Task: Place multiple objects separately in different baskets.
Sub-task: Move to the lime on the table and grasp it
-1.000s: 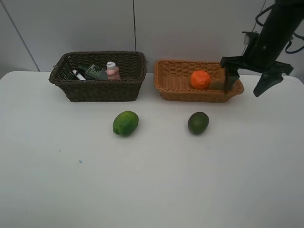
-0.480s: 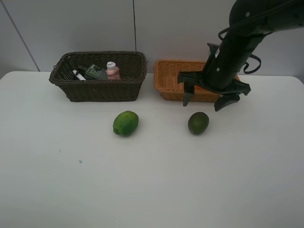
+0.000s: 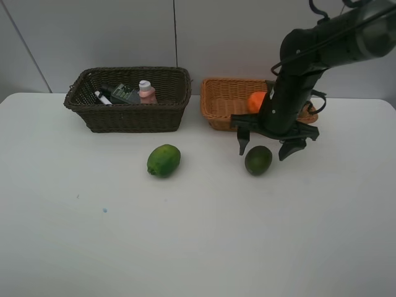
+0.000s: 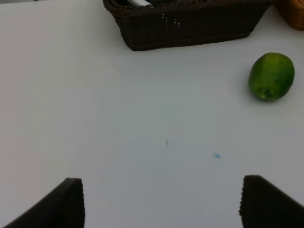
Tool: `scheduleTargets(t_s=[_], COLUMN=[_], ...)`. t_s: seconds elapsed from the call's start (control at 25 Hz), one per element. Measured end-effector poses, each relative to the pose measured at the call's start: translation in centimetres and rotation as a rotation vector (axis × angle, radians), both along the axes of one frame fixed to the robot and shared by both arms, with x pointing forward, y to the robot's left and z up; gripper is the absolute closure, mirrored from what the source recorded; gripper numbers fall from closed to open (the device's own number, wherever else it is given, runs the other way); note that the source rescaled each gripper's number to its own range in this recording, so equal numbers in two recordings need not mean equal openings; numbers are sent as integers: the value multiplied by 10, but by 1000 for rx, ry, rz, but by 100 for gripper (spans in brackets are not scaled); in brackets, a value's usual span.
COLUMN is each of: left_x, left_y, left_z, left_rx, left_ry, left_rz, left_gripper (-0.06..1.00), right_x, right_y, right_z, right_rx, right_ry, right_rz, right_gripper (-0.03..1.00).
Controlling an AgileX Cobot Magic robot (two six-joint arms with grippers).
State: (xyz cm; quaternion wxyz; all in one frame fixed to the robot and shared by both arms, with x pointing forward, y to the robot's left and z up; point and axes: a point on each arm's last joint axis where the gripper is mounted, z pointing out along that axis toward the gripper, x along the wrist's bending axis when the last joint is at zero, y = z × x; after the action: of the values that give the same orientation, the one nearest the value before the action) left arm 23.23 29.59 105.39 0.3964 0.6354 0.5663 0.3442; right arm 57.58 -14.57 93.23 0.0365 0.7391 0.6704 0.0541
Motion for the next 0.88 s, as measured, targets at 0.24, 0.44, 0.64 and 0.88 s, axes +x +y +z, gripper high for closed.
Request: scheduleTargets(t_s=[0.24,0.44,0.64,0.88], left_x=[0,0,0,0], left_y=[0,0,0,0], left_z=[0,0,0,0], left_rx=[0,0,0,0], left_ry=[0,0,0,0], left_rz=[0,0,0,0], left_gripper=[11,11,11,11], right_x=[5,9,10,11], right_y=[3,5,5,6], right_z=[-15,-34,-49,-50], right_rx=[6,5,-5,2], right_ry=[-10,-1,26,10], right_rz=[1,1,0,2], right_gripper=[-2,-3,-3,-3])
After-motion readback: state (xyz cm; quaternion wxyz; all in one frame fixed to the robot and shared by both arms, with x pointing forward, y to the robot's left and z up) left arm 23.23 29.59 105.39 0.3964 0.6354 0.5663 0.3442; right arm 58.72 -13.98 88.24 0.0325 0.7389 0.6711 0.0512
